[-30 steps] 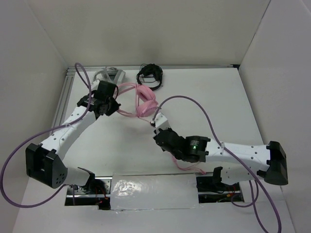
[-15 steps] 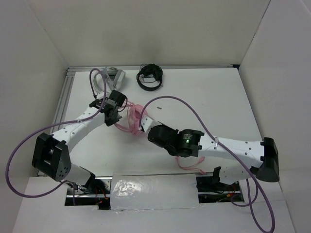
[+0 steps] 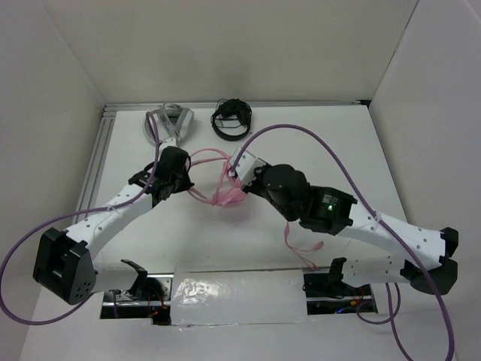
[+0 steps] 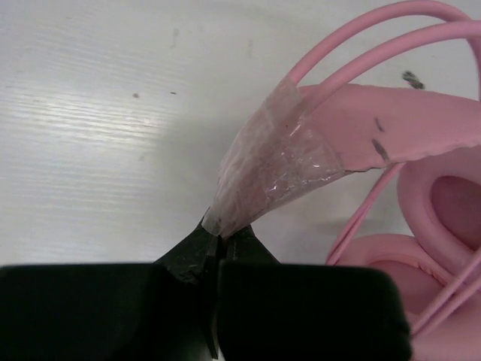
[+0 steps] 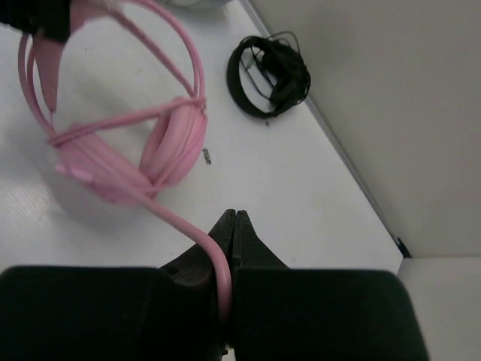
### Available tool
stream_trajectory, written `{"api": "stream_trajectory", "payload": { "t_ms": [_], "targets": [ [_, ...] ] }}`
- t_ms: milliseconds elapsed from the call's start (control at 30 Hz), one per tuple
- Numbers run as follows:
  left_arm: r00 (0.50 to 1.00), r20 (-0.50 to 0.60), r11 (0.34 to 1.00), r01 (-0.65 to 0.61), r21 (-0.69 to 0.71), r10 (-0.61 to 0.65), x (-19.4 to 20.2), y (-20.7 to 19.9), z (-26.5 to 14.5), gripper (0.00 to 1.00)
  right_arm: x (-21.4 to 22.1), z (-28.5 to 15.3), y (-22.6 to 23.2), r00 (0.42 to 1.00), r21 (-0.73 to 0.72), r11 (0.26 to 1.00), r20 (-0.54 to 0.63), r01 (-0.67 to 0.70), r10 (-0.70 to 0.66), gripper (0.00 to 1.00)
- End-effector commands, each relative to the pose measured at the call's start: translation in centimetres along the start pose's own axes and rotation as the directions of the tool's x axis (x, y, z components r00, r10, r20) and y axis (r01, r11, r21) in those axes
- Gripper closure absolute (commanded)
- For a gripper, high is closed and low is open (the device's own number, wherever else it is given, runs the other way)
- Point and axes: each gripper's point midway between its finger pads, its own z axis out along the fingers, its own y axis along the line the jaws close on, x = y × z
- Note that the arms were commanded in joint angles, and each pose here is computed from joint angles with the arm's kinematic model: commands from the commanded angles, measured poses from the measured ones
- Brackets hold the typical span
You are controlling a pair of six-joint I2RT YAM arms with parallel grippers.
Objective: Wrap the headphones
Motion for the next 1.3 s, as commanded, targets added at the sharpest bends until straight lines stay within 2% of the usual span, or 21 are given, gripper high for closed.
{"api": "stream_trajectory", "payload": {
  "t_ms": [0,67,133,167,200,300,400,467,567,600,767,833,933,1000,1100,1233,1267],
  "targets": [
    [0.989,0.122,0.977,-0.108,0.186,0.086,-1.8,-3.2,-1.2,1.0,-7.1,-1.9,-5.9,0.963,0.062,0.993,0.256,-0.099,0.08,1.0],
    [0.979,0.137,0.948,-0.184,0.26,0.153,-0.6,-3.9,-1.8,1.0,-7.3,-1.0,-6.3,0.966,0.064,0.994,0.251,-0.085,0.067,1.0],
    [0.966,0.205,0.875,-0.231,0.426,0.156,-0.8,-6.0,-4.8,1.0,-6.4,0.6,-7.4,0.97,0.072,0.993,0.228,-0.098,0.079,1.0],
    [0.965,0.196,0.875,-0.244,0.418,0.176,-0.1,-5.6,-4.4,1.0,-6.3,0.9,-7.1,0.97,0.066,0.992,0.223,-0.109,0.092,1.0],
    [0.957,0.235,0.826,-0.269,0.496,0.171,-0.4,-6.6,-6.3,1.0,-5.8,1.6,-7.9,0.967,0.061,0.99,0.229,-0.128,0.111,1.0],
    [0.943,0.28,0.743,-0.318,0.589,0.181,0.4,-7.0,-9.2,1.0,-4.5,3.1,-8.7,0.953,0.011,0.983,0.248,-0.185,0.177,1.0],
    [0.959,0.244,0.739,-0.27,0.617,0.146,1.4,-6.2,-10.8,1.0,-3.5,3.4,-8.5,0.931,-0.034,0.97,0.275,-0.242,0.242,0.98],
    [0.956,0.262,0.714,-0.274,0.644,0.131,1.4,-6.2,-12.0,1.0,-3.2,3.8,-8.2,0.921,-0.05,0.966,0.294,-0.253,0.257,0.93],
    [0.943,0.296,0.614,-0.323,0.72,0.149,1.8,-7.1,-14.5,1.0,-1.5,5.3,-6.5,0.918,-0.134,0.954,0.265,-0.268,0.295,0.91],
    [0.937,0.308,0.553,-0.346,0.758,0.164,2.3,-7.6,-15.8,1.0,-0.9,5.7,-6.8,0.918,-0.132,0.95,0.252,-0.282,0.308,0.9],
    [0.918,0.377,0.451,-0.39,0.803,0.123,0.8,-8.5,-19.8,1.0,0.3,7.5,-4.5,0.898,-0.229,0.921,0.239,-0.317,0.368,0.89],
    [0.909,0.398,0.39,-0.412,0.823,0.122,0.6,-9.0,-21.7,1.0,0.7,8.2,-3.0,0.89,-0.295,0.902,0.239,-0.314,0.388,0.85],
    [0.898,0.428,0.293,-0.438,0.85,0.101,-0.3,-9.8,-25.1,1.0,-0.3,9.2,-0.9,0.866,-0.407,0.859,0.252,-0.31,0.432,0.8],
    [0.896,0.435,0.259,-0.443,0.858,0.092,-0.6,-10.0,-26.3,1.0,-1.0,9.5,-0.2,0.851,-0.455,0.836,0.262,-0.308,0.456,0.8],
    [0.898,0.437,0.293,-0.434,0.852,0.055,-2.0,-10.0,-27.2,1.0,-0.6,9.9,0.9,0.825,-0.48,0.808,0.257,-0.343,0.503,0.8],
    [0.899,0.437,0.412,-0.394,0.821,-0.01,-4.7,-9.5,-27.3,1.0,0.2,9.8,0.6,0.774,-0.438,0.798,0.293,-0.414,0.562,0.82],
    [0.902,0.432,0.428,-0.384,0.818,-0.017,-4.9,-9.4,-27.2,1.0,0.2,9.7,0.1,0.761,-0.414,0.8,0.306,-0.435,0.572,0.87]
  ]
}}
